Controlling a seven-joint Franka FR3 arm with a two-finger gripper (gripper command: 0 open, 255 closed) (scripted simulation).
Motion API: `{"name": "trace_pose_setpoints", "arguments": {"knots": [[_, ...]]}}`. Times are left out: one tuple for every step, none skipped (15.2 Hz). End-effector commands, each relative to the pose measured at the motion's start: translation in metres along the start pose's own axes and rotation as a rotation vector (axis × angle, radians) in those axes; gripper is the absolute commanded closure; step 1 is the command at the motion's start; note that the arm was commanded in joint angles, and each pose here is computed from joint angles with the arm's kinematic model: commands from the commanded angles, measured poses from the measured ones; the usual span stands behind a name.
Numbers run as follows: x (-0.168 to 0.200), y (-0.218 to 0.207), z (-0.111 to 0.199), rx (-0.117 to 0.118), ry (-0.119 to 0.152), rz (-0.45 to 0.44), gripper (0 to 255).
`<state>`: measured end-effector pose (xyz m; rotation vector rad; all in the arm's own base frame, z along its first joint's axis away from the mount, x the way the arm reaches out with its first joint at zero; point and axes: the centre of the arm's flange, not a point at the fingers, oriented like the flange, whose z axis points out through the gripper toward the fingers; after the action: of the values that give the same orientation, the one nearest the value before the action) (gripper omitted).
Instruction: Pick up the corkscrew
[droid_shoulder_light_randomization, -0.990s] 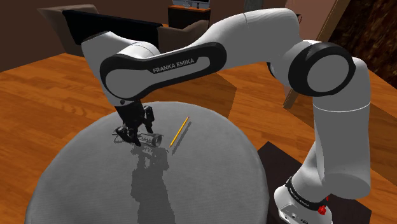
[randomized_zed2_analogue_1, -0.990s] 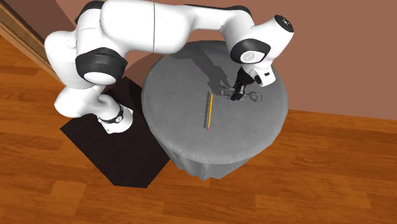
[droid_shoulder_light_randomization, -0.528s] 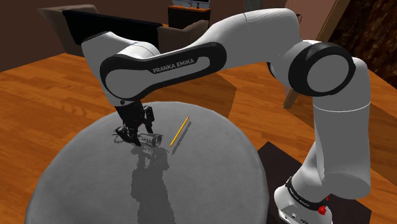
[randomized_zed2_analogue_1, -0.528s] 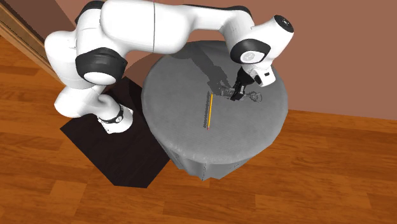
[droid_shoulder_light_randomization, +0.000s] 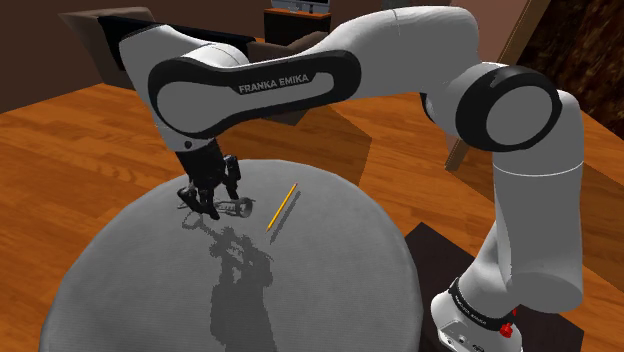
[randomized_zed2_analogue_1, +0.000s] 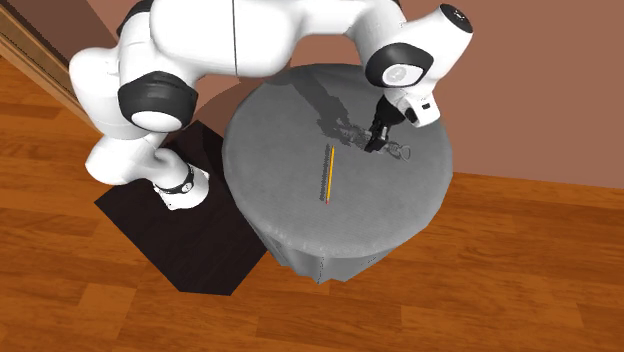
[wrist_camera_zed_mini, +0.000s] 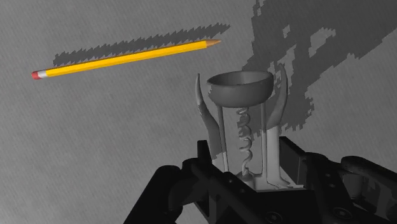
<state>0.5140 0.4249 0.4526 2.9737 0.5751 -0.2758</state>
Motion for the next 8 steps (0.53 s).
{"name": "trace_pose_setpoints", "arguments": {"knots": [[-0.003, 0.001, -0.01, 0.0, 0.0, 0.0, 255], [-0.004, 0.001, -0.015, 0.0, 0.0, 0.0, 255], [-0.005, 0.001, -0.02, 0.0, 0.0, 0.0, 255], [-0.006, 0.002, -0.025, 0.0, 0.0, 0.0, 255], [-0.007, 0.002, -0.03, 0.0, 0.0, 0.0, 255], [-0.008, 0.002, -0.035, 0.0, 0.0, 0.0, 255], [-0.009, 0.003, -0.041, 0.0, 0.0, 0.0, 255], [-0.01, 0.003, -0.046, 0.0, 0.0, 0.0, 255]]}}
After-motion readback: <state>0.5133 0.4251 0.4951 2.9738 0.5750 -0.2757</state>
